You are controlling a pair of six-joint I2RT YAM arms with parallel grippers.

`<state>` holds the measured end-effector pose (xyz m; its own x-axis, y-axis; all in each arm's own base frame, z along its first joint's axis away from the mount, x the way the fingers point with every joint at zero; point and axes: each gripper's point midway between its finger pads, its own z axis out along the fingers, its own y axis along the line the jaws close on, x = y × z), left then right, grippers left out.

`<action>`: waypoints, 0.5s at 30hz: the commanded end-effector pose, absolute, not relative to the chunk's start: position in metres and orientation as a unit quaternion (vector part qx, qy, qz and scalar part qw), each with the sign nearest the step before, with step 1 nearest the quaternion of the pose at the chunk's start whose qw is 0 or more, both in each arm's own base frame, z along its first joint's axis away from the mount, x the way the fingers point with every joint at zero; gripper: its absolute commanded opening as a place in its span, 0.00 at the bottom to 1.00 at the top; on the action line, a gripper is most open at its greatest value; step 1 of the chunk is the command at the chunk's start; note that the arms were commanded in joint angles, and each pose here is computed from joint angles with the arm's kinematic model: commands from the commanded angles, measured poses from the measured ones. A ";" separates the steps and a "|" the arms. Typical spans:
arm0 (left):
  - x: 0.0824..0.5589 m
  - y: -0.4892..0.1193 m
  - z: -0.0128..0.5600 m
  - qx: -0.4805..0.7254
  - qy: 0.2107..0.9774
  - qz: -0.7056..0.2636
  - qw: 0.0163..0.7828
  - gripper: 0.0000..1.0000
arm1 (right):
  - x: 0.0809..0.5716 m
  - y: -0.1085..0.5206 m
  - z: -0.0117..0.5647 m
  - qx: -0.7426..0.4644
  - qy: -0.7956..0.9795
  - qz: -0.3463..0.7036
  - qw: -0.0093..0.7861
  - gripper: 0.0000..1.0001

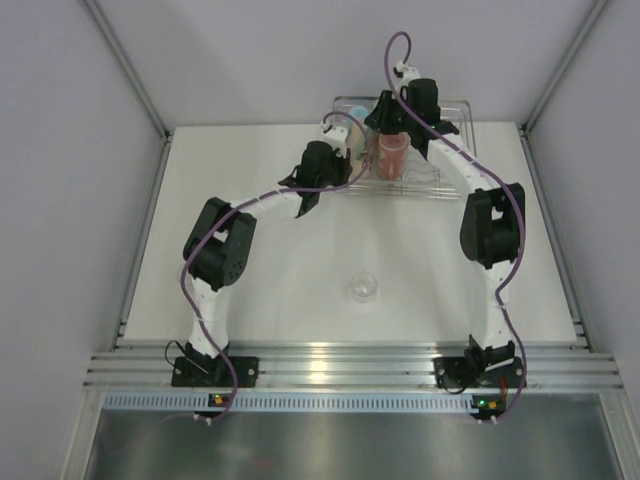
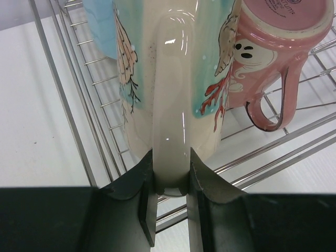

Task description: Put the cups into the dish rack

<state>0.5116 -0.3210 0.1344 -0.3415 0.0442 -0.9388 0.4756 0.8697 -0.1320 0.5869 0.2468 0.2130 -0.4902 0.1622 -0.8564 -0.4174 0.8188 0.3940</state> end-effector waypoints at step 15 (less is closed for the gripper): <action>0.524 -0.343 0.206 0.178 0.719 -0.254 0.622 0.46 | 0.552 0.282 0.204 -0.126 0.820 0.316 0.461 0.25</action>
<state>0.5172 -0.3353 0.1604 -0.2711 0.0005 -0.9626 0.5330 0.8327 -0.1497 0.5664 0.2744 0.1987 -0.5347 0.1133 -0.8374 -0.4708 0.7830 0.4066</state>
